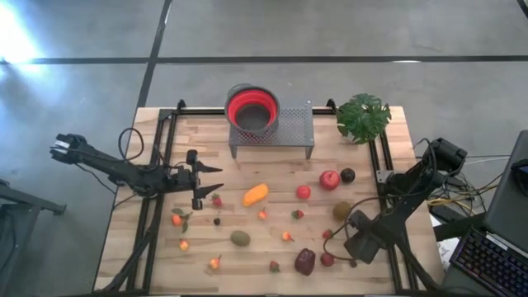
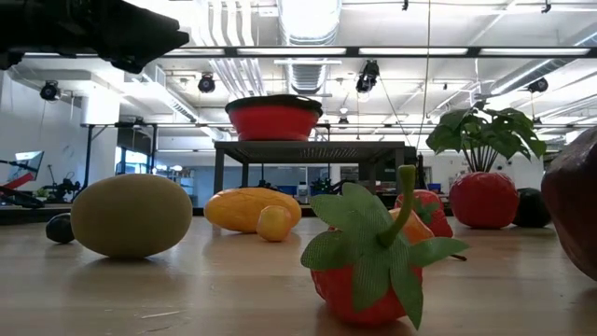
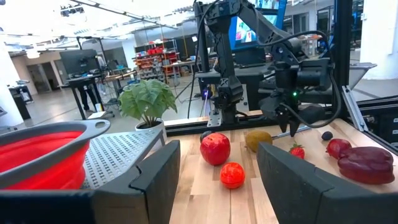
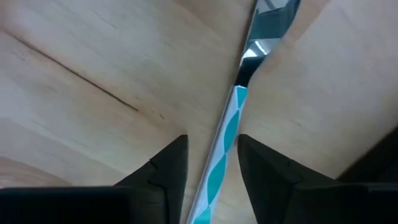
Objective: Pick & Place Fruit
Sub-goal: Put the green pattern knife on the shelf
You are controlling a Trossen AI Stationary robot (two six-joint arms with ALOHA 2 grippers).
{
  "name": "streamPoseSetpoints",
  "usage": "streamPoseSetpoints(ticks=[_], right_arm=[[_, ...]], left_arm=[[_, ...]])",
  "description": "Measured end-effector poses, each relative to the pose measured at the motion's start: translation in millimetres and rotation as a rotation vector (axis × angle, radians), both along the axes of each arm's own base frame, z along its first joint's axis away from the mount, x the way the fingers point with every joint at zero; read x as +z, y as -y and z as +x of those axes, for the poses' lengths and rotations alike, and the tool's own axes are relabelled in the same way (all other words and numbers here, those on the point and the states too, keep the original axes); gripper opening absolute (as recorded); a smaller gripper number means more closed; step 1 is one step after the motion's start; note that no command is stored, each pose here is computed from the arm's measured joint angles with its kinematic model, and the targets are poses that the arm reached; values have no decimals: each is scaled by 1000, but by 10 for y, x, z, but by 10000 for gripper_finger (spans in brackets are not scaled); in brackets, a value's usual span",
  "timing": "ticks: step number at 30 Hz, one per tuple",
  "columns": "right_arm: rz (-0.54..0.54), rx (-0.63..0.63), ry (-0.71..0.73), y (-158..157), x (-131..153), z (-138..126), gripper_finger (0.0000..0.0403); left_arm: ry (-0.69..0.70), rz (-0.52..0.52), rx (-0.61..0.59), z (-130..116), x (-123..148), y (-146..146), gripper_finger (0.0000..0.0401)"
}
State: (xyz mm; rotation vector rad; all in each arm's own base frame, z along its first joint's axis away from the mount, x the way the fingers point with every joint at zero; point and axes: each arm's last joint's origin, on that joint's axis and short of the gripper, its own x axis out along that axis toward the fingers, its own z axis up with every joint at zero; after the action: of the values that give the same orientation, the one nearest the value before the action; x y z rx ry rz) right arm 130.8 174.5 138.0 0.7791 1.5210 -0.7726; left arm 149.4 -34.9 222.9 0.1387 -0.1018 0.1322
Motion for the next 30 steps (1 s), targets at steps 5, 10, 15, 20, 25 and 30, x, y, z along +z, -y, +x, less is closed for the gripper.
streamPoseSetpoints(ticks=[5,10,15,20,25,30], right_arm=[[7,-5,5,10,-26,-7,104],[14,-2,11,0,-15,2,64],[11,-15,9,1,-15,1,27],[7,-50,4,8,-9,-5,21],[-6,-62,-7,42,17,-34,27],[-32,-66,-23,111,92,-85,27]], left_arm=[[-1,1,0,0,-1,0,218],[-1,1,0,0,-1,0,218],[-2,0,0,0,-2,0,218],[-2,0,0,0,-2,0,218],[-2,1,0,0,-2,0,218],[-3,1,0,0,-2,0,218]])
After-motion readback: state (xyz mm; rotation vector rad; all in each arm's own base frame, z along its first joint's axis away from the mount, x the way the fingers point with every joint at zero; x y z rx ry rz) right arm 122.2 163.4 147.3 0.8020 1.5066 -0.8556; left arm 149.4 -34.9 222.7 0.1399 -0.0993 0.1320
